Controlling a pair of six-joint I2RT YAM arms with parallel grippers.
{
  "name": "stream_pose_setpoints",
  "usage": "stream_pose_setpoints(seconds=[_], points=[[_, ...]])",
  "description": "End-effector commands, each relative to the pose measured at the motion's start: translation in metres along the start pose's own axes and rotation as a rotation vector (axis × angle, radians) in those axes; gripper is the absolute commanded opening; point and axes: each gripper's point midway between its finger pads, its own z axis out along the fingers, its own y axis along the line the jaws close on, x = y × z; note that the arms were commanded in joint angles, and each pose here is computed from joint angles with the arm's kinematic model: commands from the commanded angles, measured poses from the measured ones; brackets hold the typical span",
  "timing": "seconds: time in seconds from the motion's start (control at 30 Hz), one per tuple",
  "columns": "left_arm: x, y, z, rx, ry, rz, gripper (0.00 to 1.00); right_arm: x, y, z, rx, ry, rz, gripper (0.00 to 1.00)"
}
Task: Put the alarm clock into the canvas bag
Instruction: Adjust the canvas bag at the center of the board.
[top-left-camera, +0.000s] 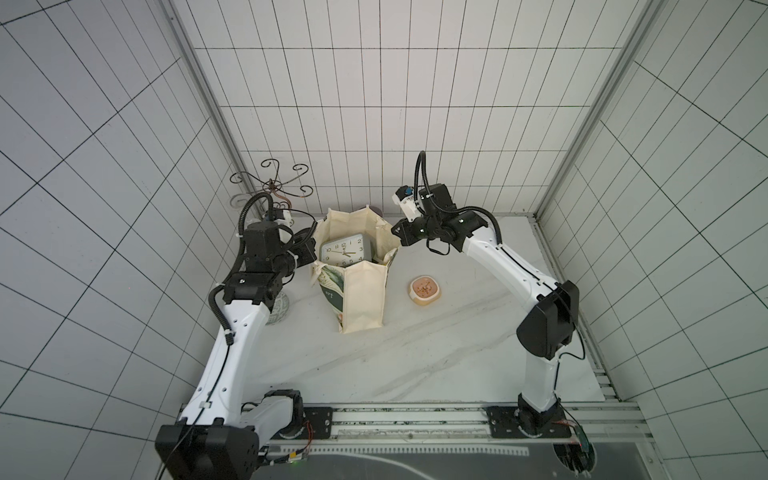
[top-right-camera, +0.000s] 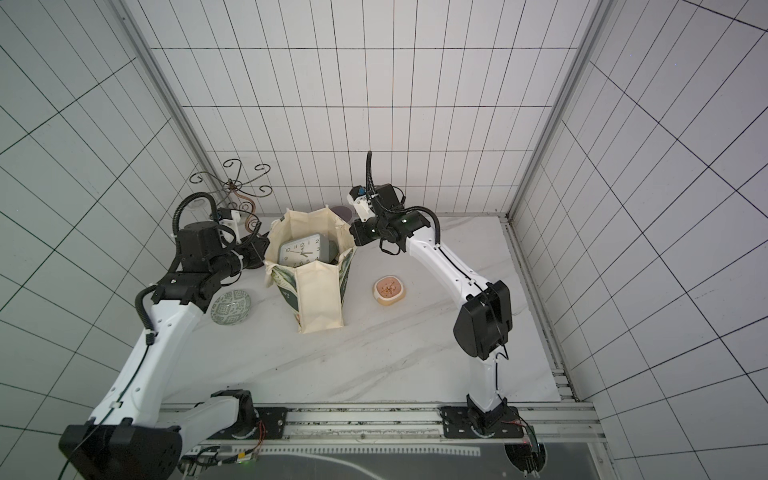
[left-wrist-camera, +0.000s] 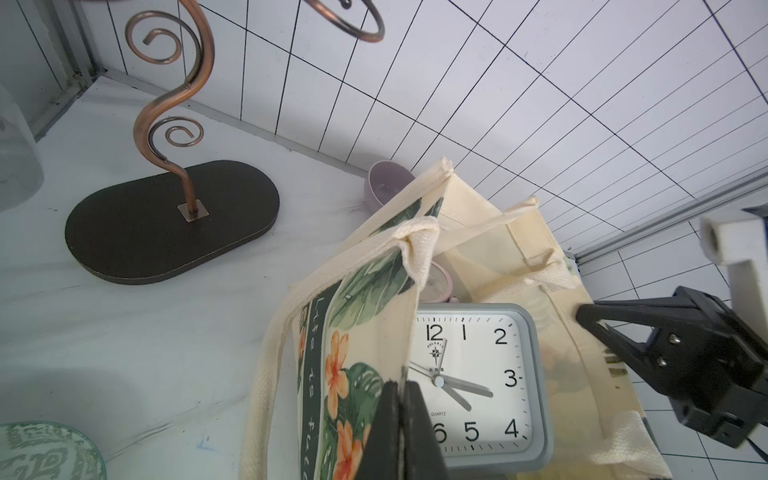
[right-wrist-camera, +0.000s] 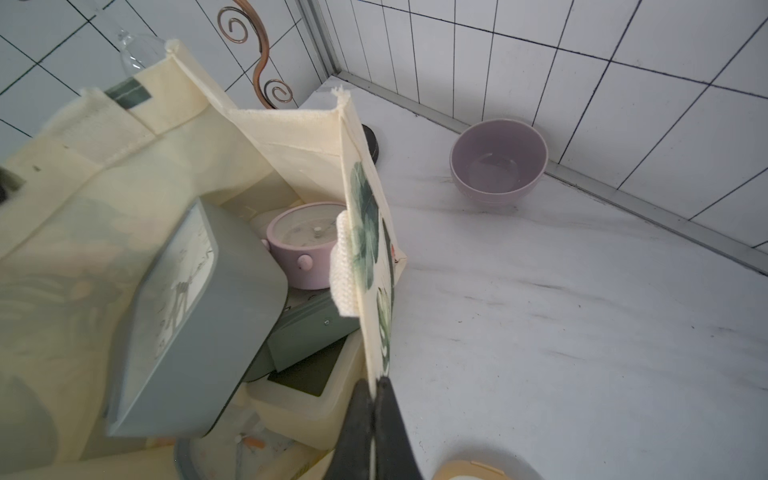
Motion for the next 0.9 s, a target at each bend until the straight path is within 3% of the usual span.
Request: stream_pose_setpoints(seconds=[0.0,0.2,0.27,0.33,0.4,0.47,0.53,0.67,0.87], points=[[-0.024,-0.015,-0.004,0.068,-0.113,0.083,0.0,-0.05,0.013,-0.044,-0.026,-0.206,-0.057,0.0],[-0.004,-0.001,0.001,0.031,-0.077,0.094,0.0,-0.034,0.02,-0.034,-0.049,-0.16,-0.052,0.0],[0.001,-0.003,0.004,0.052,-0.052,0.092,0.0,-0.027,0.019,-0.033,-0.044,-0.141,-0.042,0.09],[0.005,-0.005,0.006,0.066,-0.036,0.091,0.0,-0.02,0.013,-0.034,-0.024,-0.123,-0.03,0.27],[0.006,-0.005,0.005,0.068,-0.038,0.093,0.08,-0.012,0.006,-0.037,-0.004,-0.101,-0.011,0.47],[0.003,-0.007,0.001,0.074,-0.053,0.098,0.28,-0.003,-0.004,-0.045,0.026,-0.084,0.007,0.69],[0.0,-0.012,-0.005,0.083,-0.069,0.106,0.47,0.006,-0.011,-0.058,0.056,-0.084,0.023,0.99],[-0.005,-0.023,-0.017,0.082,-0.103,0.145,0.66,0.038,-0.038,-0.083,0.092,-0.09,0.114,1.0],[-0.001,-0.098,-0.033,0.169,-0.073,0.314,0.72,0.107,-0.081,-0.11,0.058,-0.116,0.328,1.0]])
